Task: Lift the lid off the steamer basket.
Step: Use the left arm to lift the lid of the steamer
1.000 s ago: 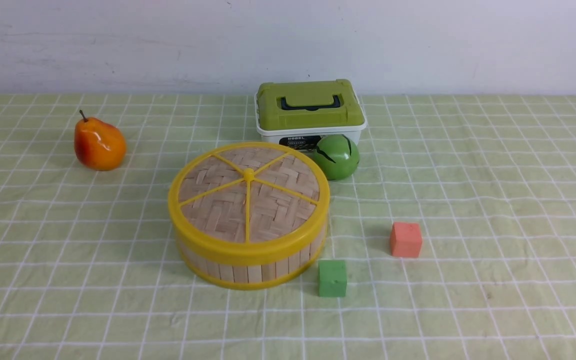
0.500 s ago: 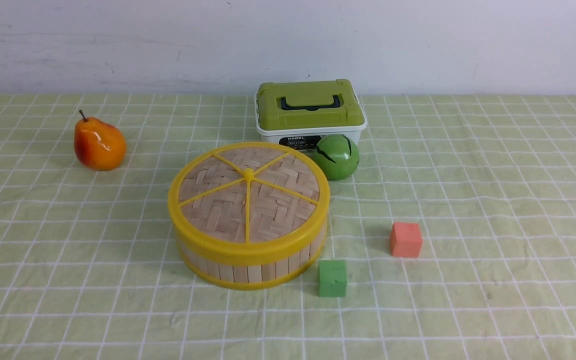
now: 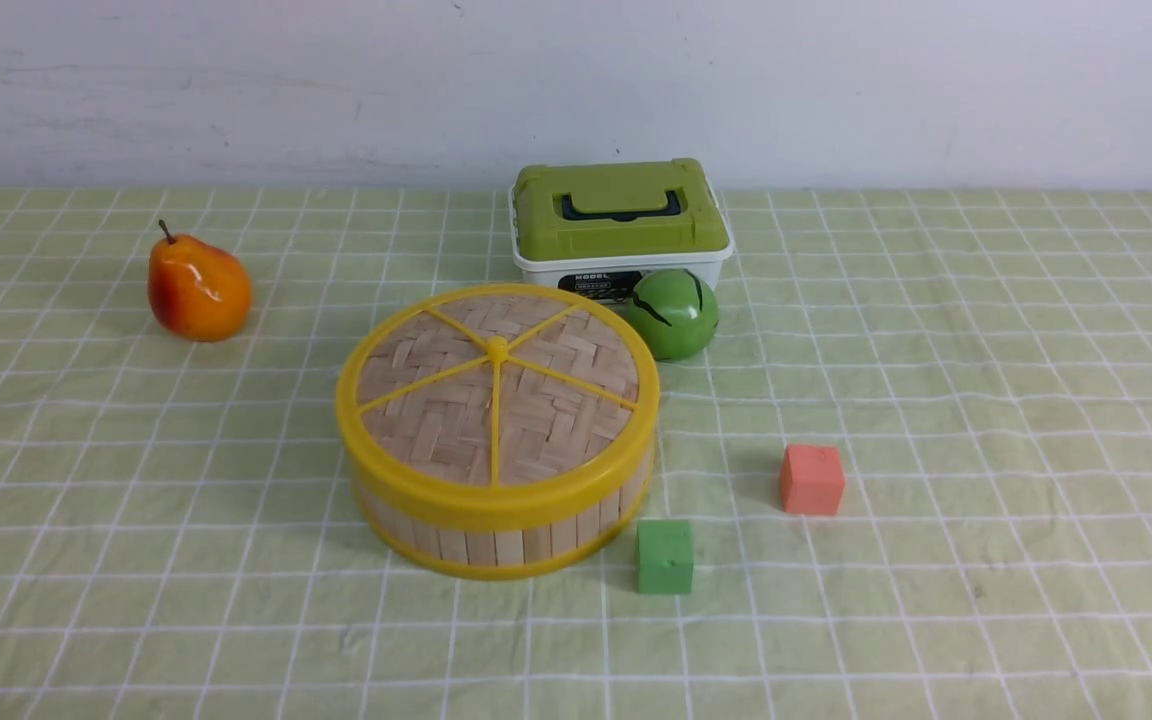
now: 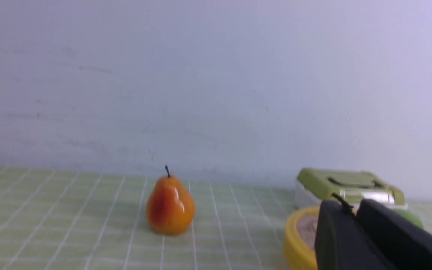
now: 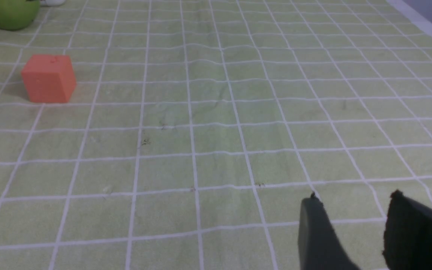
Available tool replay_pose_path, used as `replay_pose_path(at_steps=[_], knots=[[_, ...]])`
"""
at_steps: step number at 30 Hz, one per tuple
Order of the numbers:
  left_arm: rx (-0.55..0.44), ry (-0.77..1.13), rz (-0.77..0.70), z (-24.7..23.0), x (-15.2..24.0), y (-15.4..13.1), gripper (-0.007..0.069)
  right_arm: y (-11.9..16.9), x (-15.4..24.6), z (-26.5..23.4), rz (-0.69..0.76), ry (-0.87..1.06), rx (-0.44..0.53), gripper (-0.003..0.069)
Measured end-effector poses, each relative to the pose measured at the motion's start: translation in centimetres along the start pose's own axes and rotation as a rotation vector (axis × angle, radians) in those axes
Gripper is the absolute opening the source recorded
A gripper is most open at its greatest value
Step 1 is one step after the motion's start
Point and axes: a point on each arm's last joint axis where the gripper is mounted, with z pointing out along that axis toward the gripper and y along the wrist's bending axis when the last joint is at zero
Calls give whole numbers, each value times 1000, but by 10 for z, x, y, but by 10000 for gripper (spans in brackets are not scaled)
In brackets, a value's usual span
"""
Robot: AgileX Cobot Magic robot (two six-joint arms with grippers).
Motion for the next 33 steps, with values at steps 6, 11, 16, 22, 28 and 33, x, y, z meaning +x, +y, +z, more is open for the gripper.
replay_pose_path(at_steps=[6, 11, 16, 22, 28, 33], knots=[[2, -106, -78, -1, -10, 0, 75, 0, 0, 0, 0, 0, 0, 241], [27, -191, -396, -1, -23, 0, 48, 0, 0, 0, 0, 0, 0, 241], [45, -146, -363, 8, -67, -10, -13, 0, 0, 0, 0, 0, 0, 241], [14, 31, -217, 56, -114, -21, -13, 0, 0, 0, 0, 0, 0, 241], [-32, 240, -182, 99, -94, -20, -13, 0, 0, 0, 0, 0, 0, 241], [-90, 541, -207, 144, -68, -20, -13, 0, 0, 0, 0, 0, 0, 241]])
